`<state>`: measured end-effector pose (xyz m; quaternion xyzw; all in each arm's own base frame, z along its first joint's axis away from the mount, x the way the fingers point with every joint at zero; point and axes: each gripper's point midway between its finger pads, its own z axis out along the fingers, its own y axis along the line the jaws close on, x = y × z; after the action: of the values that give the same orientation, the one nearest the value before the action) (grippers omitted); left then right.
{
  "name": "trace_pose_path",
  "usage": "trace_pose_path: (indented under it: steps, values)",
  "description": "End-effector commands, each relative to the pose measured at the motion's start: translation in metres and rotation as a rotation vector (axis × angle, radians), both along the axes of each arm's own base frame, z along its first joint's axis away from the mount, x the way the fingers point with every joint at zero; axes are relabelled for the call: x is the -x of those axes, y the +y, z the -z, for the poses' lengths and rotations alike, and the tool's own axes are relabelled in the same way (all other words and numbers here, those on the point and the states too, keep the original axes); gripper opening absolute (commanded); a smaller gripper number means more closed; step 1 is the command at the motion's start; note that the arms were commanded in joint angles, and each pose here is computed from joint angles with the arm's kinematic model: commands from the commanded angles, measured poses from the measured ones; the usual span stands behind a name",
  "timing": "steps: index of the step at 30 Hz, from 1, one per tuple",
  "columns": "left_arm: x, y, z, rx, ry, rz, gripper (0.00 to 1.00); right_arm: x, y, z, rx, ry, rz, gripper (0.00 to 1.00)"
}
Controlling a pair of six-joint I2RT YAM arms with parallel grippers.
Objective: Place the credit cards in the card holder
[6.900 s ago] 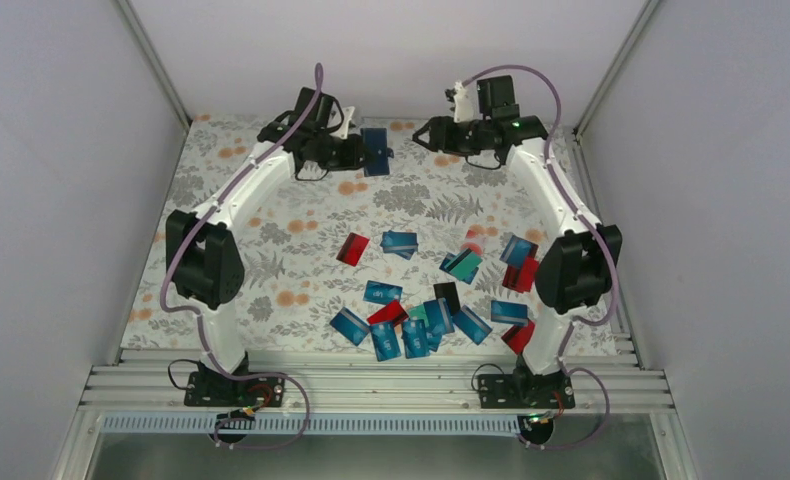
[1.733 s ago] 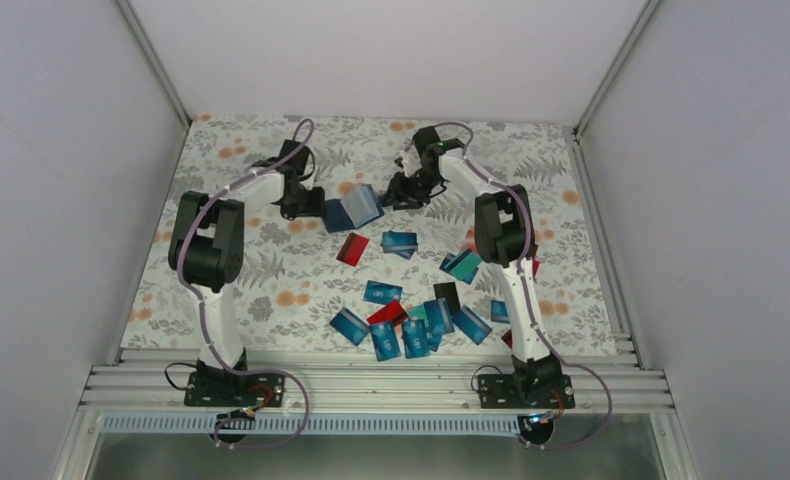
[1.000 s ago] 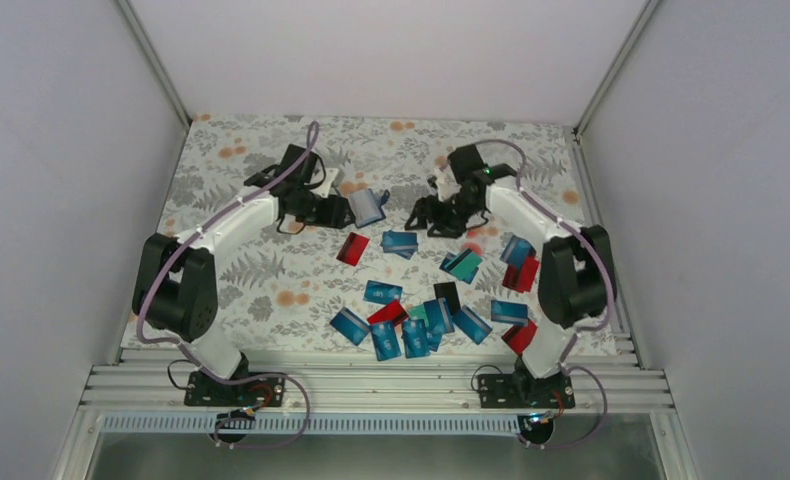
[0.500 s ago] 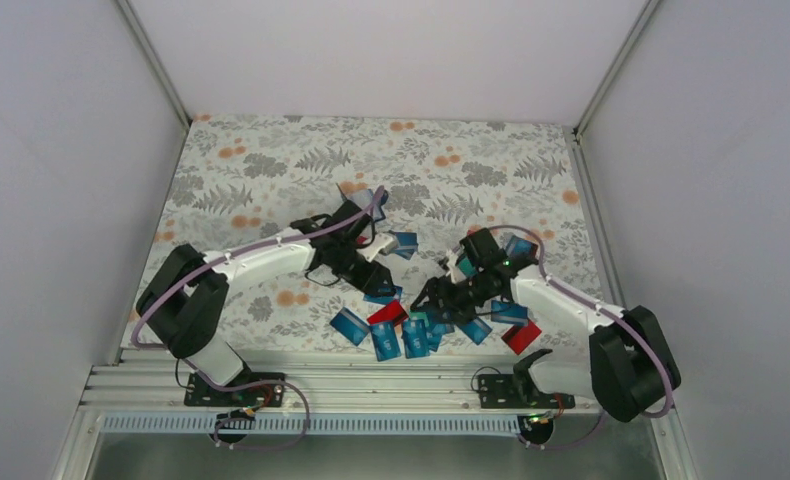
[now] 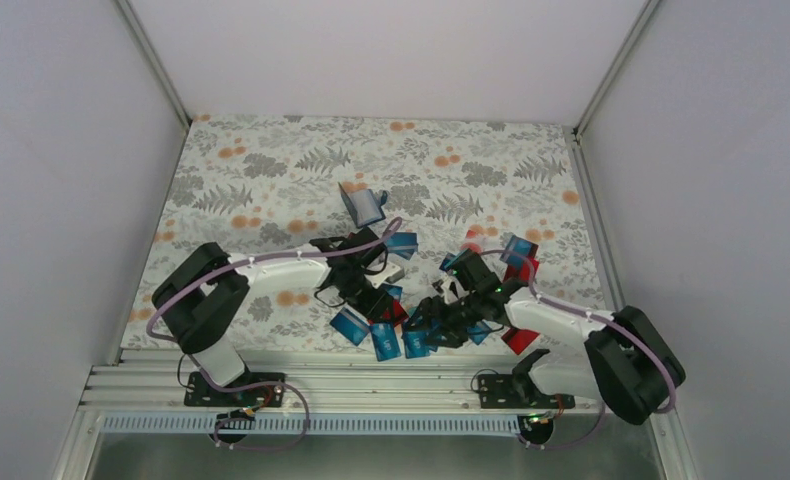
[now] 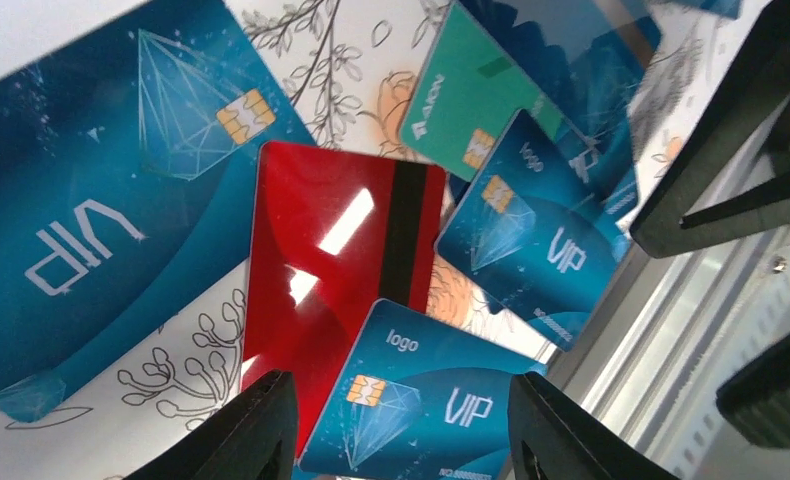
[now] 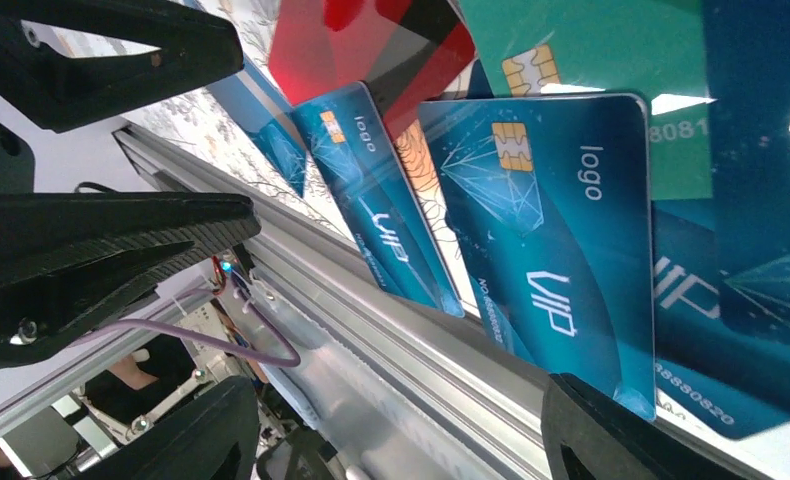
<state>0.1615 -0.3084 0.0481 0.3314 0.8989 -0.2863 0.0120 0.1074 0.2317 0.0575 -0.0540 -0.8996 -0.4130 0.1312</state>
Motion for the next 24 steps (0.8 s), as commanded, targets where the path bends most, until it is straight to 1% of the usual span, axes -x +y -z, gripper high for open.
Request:
trace_pose_path:
  steps: [1, 3, 5, 8, 9, 13, 15, 19, 24]
  values:
    - [0.002, 0.002, 0.013, -0.034, 0.013, -0.013, 0.53, -0.002, 0.012, 0.004, -0.008, -0.002, -0.031, 0.71]
    - [0.006, 0.003, 0.018, -0.042, 0.026, -0.010, 0.53, -0.001, 0.011, 0.007, 0.010, -0.001, -0.040, 0.71]
    - [0.011, 0.004, 0.022, -0.049, 0.042, -0.001, 0.53, -0.005, 0.009, 0.006, 0.032, -0.036, -0.056, 0.72]
    - [0.018, 0.005, 0.028, -0.056, 0.066, 0.006, 0.52, -0.017, 0.004, 0.008, 0.113, -0.099, -0.106, 0.73]
    - [0.019, 0.006, 0.030, -0.063, 0.073, 0.009, 0.53, -0.023, 0.006, 0.004, 0.123, -0.130, -0.129, 0.73]
    - [0.025, 0.011, 0.038, -0.101, 0.094, 0.021, 0.52, -0.033, 0.014, -0.001, 0.122, -0.162, -0.190, 0.73]
    - [0.029, 0.012, 0.041, -0.110, 0.114, 0.020, 0.52, -0.039, 0.014, -0.004, 0.143, -0.185, -0.204, 0.74]
    - [0.030, 0.012, 0.037, -0.127, 0.130, 0.008, 0.52, -0.049, 0.012, -0.006, 0.186, -0.214, -0.235, 0.75]
    - [0.025, 0.012, 0.026, -0.132, 0.095, 0.020, 0.52, -0.069, 0.012, -0.010, 0.214, -0.232, -0.214, 0.75]
